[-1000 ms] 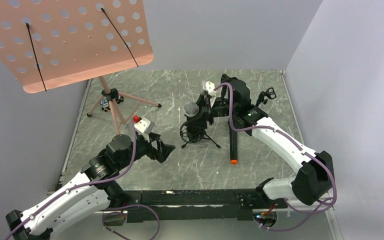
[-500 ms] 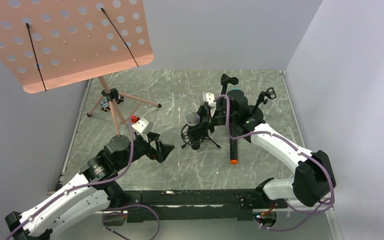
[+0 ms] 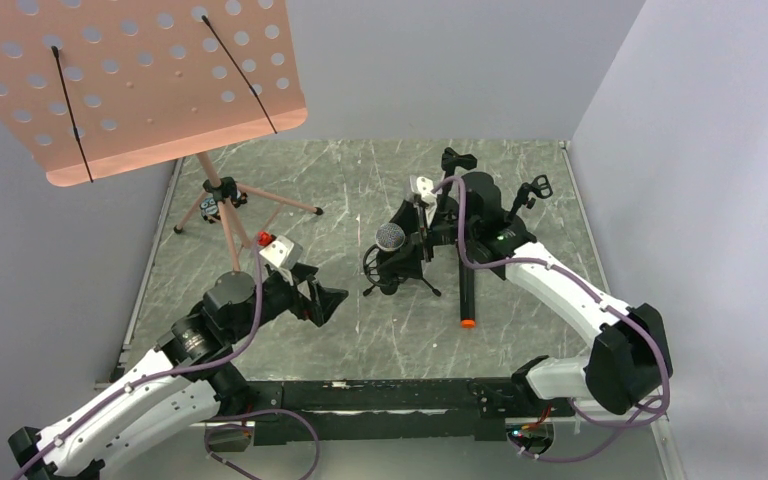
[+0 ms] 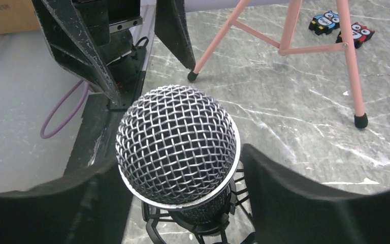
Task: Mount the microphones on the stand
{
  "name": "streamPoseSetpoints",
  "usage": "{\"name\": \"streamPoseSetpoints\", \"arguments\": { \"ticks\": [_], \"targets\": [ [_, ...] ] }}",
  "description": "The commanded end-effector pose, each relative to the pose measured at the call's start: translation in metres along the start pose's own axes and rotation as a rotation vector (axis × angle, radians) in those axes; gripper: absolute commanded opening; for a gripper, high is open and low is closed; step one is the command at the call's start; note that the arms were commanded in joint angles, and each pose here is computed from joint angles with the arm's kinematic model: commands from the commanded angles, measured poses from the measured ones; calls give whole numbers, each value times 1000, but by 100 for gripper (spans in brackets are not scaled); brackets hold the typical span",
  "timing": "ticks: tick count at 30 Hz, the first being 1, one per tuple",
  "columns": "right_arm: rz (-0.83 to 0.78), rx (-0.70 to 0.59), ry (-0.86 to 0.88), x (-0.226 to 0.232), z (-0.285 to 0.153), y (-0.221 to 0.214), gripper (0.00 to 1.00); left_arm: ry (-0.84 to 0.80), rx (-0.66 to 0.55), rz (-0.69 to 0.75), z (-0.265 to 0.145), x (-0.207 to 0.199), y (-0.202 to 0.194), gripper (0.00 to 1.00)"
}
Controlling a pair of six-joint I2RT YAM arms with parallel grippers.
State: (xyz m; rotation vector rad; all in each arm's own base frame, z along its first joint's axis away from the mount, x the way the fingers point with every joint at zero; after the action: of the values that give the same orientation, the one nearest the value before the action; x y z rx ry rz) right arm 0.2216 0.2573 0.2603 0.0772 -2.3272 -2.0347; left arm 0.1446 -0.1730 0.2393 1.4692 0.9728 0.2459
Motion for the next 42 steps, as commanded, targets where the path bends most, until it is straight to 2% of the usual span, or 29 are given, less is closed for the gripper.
{"name": "streamPoseSetpoints", "arguments": {
  "ticks": [1,5,9,14,18,24,35,42],
  "targets": [
    [-51,-48,17,4,-9,38,85,-27,-61,-3,-8,-10,23,97],
    [-66,-52,13,3,-19,46,99,-29,-64,-1,-9,-10,24,98],
    [-86,-69,33,4,-42,55,100,-49,-59,21,-7,-13,25,99],
    [-156,-61,22,15,-69,69,100,-160,-10,91,0,-25,22,99],
    [-165,-44,-25,23,-88,60,100,-259,-14,186,8,-36,25,98],
    [-96,-79,-118,25,-117,30,100,-308,-98,326,26,-41,43,99],
    [-93,-76,-204,17,-135,10,100,-326,-123,348,77,-52,66,98],
    [-99,-69,-207,17,-136,9,100,-323,-99,345,86,-48,56,97]
  ]
}}
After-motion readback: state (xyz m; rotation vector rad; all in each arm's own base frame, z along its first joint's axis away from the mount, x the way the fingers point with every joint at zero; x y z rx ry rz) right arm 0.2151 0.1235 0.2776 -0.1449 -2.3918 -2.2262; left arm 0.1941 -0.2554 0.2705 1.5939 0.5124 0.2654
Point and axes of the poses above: each gripper's point midway between its finger pads, its own z axis out along the fingers, its own x axis along the line the jaws close on, y = z × x, the point moved 5 cm from there along -z, back along the fingers, and after that the axes turned 6 degrees about -z, right-handed, at the moved point
